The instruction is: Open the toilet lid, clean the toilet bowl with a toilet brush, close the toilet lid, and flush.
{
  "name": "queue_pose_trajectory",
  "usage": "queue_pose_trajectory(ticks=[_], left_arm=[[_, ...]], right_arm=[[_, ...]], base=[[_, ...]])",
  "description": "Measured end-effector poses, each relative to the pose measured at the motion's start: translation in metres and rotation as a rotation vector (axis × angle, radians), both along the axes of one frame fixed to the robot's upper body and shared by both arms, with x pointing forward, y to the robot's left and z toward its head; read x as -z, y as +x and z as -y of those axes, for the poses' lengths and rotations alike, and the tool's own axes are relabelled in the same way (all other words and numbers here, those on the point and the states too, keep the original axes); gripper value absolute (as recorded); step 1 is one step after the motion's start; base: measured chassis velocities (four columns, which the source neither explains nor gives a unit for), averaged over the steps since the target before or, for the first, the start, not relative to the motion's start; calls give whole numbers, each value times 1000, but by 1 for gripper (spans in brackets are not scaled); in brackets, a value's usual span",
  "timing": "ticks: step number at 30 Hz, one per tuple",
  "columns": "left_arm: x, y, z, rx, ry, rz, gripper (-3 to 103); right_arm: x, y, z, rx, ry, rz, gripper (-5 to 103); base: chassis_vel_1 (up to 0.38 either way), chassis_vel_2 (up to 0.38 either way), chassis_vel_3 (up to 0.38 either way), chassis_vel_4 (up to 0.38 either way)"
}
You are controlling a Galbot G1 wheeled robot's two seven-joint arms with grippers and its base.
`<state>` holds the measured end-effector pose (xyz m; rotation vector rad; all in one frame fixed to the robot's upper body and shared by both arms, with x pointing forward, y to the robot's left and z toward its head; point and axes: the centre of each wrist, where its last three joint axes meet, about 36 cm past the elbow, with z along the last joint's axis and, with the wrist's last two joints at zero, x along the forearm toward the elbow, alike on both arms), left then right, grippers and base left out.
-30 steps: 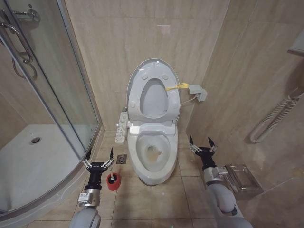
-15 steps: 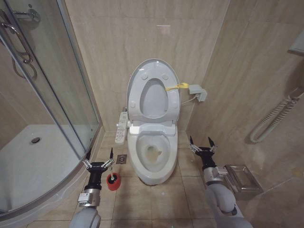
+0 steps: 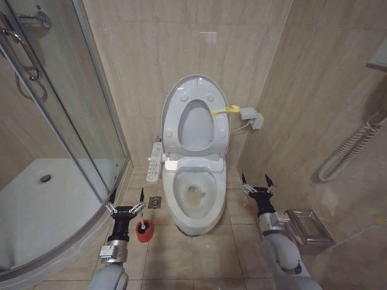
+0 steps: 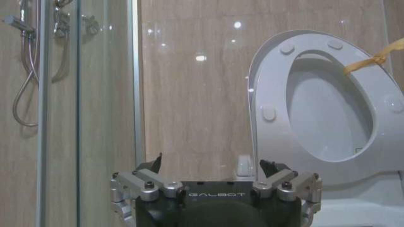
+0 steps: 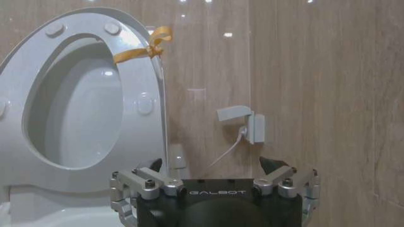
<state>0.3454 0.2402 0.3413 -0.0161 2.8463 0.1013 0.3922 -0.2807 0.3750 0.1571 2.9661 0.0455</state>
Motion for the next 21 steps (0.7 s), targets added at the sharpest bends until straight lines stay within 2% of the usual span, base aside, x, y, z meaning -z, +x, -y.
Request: queue_pose_trajectory(ticks=[21], left_arm=[[0,0,0,0,0,0,100]], right_arm=[[0,0,0,0,0,0,100]], base=[[0,0,0,0]])
